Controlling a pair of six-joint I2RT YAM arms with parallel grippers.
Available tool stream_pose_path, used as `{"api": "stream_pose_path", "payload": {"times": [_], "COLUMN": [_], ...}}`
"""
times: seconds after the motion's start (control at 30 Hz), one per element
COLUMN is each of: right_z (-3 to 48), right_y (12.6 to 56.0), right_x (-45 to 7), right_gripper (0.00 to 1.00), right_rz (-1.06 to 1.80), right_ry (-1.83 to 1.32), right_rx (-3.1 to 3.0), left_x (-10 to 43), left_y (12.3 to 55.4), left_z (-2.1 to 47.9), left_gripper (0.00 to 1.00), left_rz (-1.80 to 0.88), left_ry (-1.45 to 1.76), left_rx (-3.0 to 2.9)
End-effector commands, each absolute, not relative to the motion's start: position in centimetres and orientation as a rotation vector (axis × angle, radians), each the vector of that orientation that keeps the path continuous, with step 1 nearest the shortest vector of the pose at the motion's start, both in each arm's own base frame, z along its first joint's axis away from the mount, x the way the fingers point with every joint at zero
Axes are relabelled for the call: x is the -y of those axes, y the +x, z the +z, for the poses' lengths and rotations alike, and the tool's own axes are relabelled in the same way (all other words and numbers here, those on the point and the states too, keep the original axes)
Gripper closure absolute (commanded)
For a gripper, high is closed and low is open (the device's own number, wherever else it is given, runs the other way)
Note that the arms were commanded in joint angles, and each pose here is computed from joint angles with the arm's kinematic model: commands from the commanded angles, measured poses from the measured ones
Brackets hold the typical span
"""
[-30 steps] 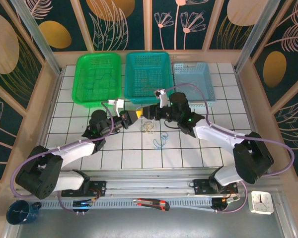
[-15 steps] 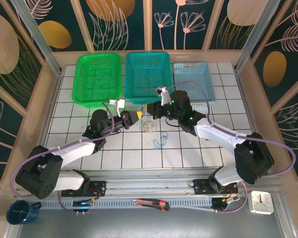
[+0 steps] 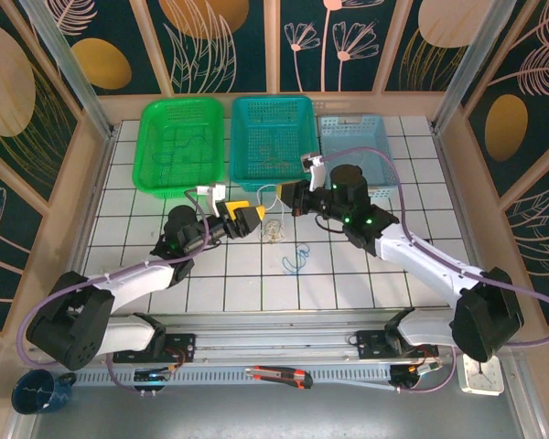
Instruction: Untangle the cables
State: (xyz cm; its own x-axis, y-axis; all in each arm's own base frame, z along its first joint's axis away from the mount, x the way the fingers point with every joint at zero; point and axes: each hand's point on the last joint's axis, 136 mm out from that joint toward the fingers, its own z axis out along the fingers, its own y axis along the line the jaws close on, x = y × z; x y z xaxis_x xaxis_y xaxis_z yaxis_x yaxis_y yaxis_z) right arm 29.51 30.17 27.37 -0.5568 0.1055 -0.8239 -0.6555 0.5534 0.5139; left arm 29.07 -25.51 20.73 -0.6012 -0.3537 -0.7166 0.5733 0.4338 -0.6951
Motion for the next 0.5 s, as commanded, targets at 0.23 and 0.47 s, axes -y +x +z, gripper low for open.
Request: {"api": "stream_pose_path", "payload": {"times": [0.23, 0.47], "right_z": [30.7, 31.6], "right_y": [29.4, 29.0], "right_x": [-29.1, -29.2], "right_gripper": [1.00, 1.00], "right_rz": [1.068, 1.105], "right_ry": [-0.419, -0.421], "right_rx": [-1.835, -1.815], "left_x": [23.9, 24.9], "left_y": [28.5, 28.2], "left_z": [18.5, 15.4], "left_gripper": [0.02, 0.03], "left_rz": [-1.196, -1.183], "left_ry": [0.179, 0.273], "left_rx": [-1.776, -1.878]}}
